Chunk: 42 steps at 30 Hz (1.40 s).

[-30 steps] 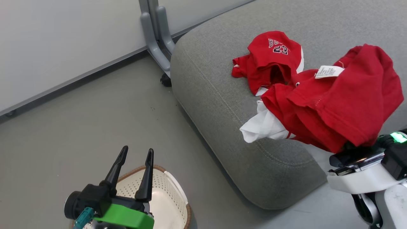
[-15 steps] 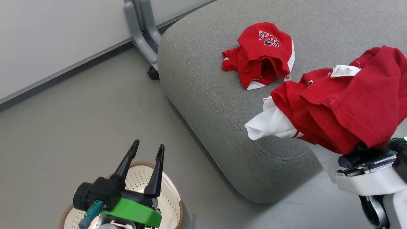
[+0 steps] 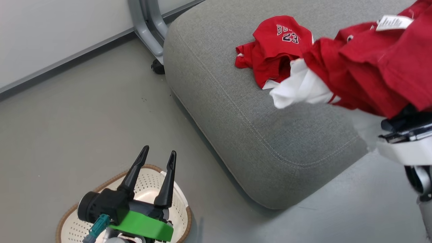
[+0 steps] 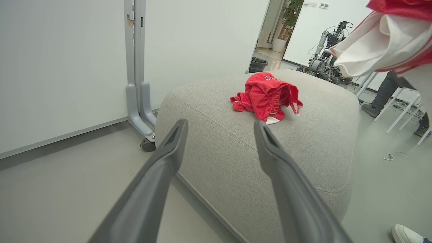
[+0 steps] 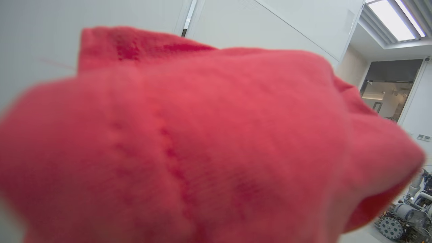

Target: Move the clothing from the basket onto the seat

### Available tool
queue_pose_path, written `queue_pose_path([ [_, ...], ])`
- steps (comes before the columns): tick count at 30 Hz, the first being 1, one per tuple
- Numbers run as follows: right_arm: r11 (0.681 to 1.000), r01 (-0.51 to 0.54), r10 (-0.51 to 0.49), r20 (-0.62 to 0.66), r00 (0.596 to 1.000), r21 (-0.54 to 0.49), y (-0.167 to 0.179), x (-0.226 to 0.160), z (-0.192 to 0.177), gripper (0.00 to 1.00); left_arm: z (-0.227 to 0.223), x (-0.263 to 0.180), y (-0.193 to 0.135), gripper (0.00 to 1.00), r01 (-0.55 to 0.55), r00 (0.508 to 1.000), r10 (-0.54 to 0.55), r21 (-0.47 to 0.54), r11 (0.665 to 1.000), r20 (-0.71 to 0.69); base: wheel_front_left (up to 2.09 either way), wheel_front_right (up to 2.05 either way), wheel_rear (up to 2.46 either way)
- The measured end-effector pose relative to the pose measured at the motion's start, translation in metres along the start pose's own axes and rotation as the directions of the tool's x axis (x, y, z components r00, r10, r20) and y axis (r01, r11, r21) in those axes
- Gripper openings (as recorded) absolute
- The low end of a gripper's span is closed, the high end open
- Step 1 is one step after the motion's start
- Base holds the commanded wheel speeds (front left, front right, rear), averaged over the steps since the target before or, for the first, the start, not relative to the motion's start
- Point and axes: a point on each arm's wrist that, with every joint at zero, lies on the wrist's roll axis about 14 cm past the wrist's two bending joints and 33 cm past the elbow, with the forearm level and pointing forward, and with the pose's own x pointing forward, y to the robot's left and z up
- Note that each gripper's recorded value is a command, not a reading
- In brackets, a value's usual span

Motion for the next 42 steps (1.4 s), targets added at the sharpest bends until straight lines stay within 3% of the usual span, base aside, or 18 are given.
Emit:
queue_pose_path([
  [9,0.987,0.051,-0.032,0.127,0.991,-0.153,-0.041,0.07,0.03,0.0,-0.002,0.013,0.015,1.0,0.027,0.999,-0.028,0.012,1.0,0.02,0.0,0.0,0.0],
  [16,0.978,0.075,-0.052,0.12,0.991,-0.197,-0.055,0.126,0.013,0.0,-0.017,0.018,0.038,1.0,0.039,0.999,-0.039,0.019,0.999,0.002,0.0,0.0,0.0],
  [22,0.981,0.045,-0.04,0.032,0.999,-0.188,-0.041,0.168,-0.037,0.0,-0.037,0.013,0.069,1.0,-0.004,1.0,0.004,0.011,1.0,-0.03,0.0,0.0,0.0],
  [30,0.99,-0.015,-0.008,-0.163,0.987,-0.14,-0.005,0.185,-0.131,0.0,-0.067,-0.004,0.097,1.0,-0.046,0.994,0.047,0.013,0.999,-0.103,0.0,0.0,0.0],
  [37,0.998,0.004,-0.025,-0.344,0.939,-0.063,0.017,0.169,-0.21,0.0,-0.083,-0.019,0.118,1.0,-0.105,0.984,0.105,0.002,0.994,-0.142,0.0,0.0,0.0],
  [42,0.999,-0.026,0.014,-0.481,0.876,-0.019,0.045,0.142,-0.26,0.0,-0.096,-0.026,0.122,1.0,-0.116,0.978,0.113,-0.006,0.993,-0.174,0.0,0.0,0.0],
])
